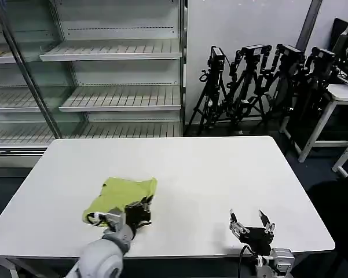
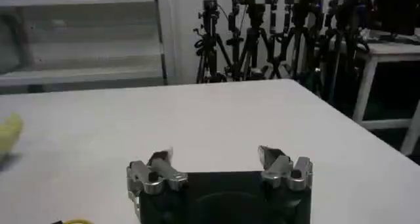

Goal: Fold and organize the clothes.

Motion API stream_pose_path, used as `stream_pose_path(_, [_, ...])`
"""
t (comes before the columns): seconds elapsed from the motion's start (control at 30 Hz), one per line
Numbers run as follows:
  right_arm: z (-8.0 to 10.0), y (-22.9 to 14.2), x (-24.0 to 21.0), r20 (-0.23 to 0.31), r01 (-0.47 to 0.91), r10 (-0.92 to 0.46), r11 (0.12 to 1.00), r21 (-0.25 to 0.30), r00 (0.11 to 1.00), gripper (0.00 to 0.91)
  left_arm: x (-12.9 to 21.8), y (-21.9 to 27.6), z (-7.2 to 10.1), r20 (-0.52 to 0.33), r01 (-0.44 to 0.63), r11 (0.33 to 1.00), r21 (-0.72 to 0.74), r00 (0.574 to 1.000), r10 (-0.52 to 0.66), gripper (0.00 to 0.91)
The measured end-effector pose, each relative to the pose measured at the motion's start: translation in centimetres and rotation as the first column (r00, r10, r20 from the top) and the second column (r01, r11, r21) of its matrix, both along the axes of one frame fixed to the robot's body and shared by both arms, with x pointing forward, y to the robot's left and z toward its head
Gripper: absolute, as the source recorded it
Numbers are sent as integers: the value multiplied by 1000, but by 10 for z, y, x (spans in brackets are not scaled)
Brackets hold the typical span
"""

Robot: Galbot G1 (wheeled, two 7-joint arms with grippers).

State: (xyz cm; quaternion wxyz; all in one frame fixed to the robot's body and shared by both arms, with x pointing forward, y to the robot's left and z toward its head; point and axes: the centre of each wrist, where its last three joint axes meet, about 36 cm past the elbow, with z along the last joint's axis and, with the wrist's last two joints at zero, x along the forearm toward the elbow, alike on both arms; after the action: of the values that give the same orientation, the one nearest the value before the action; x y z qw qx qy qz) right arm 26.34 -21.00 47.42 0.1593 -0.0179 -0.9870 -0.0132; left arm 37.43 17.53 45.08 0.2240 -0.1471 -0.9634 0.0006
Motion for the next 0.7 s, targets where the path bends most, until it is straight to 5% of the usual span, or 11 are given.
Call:
stream_pose_path(0.07, [0,0,0,0,2,-2,1000,-1,1000,907,7,-12,-1,-5,7,1000,-26,1000,-7,121])
stream_pose_path(0.1, [1,-1,0,1,3,-3,1000,-3,1000,907,11,-18,-2,-6,13,999,-40,1000,-13,715])
stream_pose_path(0.13, [1,-2,0,3,4,-4,1000,-5,1000,907,14,-24,-2,-7,19,999,-50,1000,-19,907])
stream_pose_path(0.4, [2,-4,-1,14,-15,16,999,-31,1000,907,34,-61,-3,14,66,991,-113,998,-65,907])
stream_pose_path(0.7, [5,-5,0,81,-63,70,994,-86,994,907,22,-61,5,155,75,992,-102,986,-59,907])
